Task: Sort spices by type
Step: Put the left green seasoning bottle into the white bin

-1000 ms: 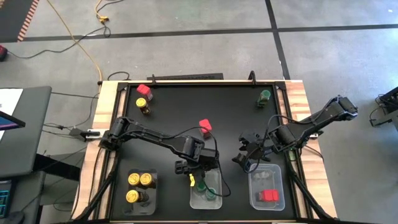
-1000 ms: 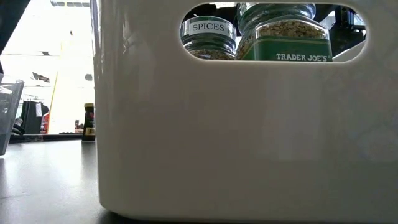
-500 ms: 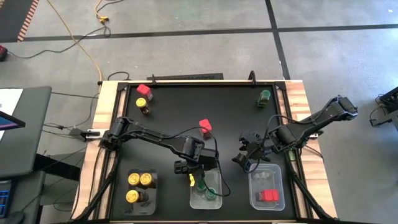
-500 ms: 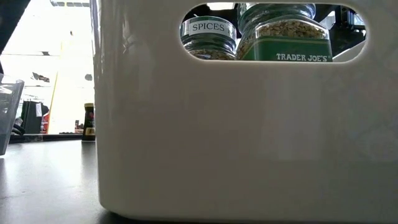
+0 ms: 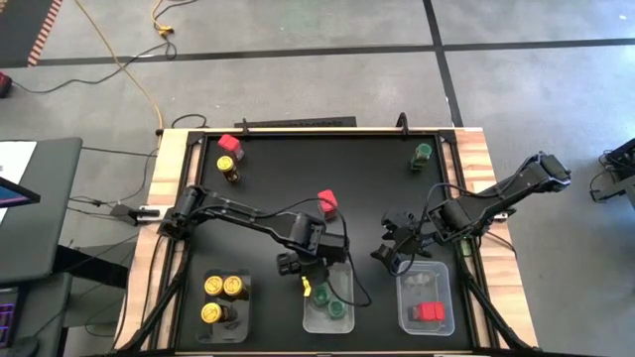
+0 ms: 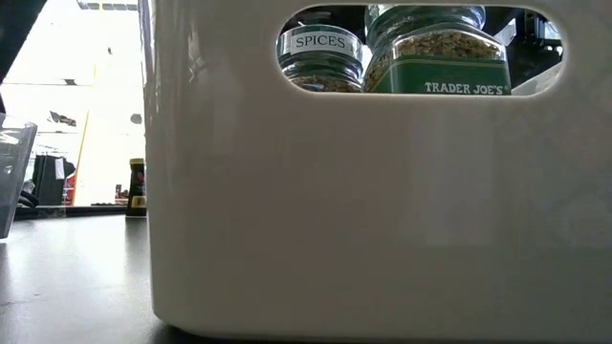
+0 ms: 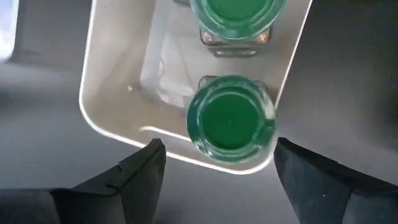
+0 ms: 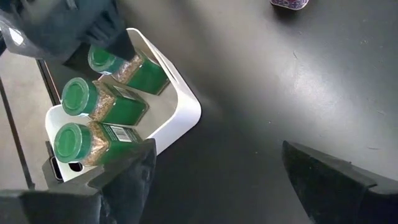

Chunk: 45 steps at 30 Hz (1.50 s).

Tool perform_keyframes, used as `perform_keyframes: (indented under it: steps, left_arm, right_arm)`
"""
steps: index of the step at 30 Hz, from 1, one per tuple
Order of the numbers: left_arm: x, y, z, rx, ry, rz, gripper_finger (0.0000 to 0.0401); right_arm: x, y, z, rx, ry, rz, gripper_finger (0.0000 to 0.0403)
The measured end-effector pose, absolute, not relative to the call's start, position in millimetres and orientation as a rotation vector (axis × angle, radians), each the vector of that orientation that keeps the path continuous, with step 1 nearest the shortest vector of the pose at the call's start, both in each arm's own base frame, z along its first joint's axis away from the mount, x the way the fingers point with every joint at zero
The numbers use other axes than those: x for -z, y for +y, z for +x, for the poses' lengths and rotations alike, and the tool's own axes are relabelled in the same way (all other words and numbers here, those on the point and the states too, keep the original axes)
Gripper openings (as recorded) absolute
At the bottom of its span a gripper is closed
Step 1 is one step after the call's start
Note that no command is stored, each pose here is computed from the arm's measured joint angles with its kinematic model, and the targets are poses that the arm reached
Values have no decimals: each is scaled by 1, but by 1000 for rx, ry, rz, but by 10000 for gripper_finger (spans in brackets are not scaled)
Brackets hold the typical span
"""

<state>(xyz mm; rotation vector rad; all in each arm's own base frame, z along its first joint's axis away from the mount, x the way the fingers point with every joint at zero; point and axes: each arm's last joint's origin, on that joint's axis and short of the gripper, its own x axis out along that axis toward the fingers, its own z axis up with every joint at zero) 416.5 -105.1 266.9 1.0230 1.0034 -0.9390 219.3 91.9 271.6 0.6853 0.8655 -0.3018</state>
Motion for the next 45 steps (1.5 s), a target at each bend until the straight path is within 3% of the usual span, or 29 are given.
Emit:
perform_keyframes:
  steps: [9,14,20,26,32,37,45]
  left_arm:
    - [-296,-81,395,856,1255,665,285]
    - [-312,-71,372,832,1281,436,285]
    - [-317,-59,335,613,1181,347,285]
    - [-312,-41,271,193,982,279,285]
    - [-303,-26,212,-176,724,68,285]
    - [-297,-25,185,-251,608,-34,285]
    - [-289,-27,183,-323,616,-55,285]
  right_arm:
    - [-271,92,219,293,874,656,373]
    - [-270,92,220,230,891,518,373]
    - [-260,98,232,215,896,484,373]
    - [-254,106,247,139,851,412,373]
    - [-257,117,259,12,737,307,373]
    - [-260,129,263,-75,669,228,371]
    - [-247,151,279,-162,694,179,364]
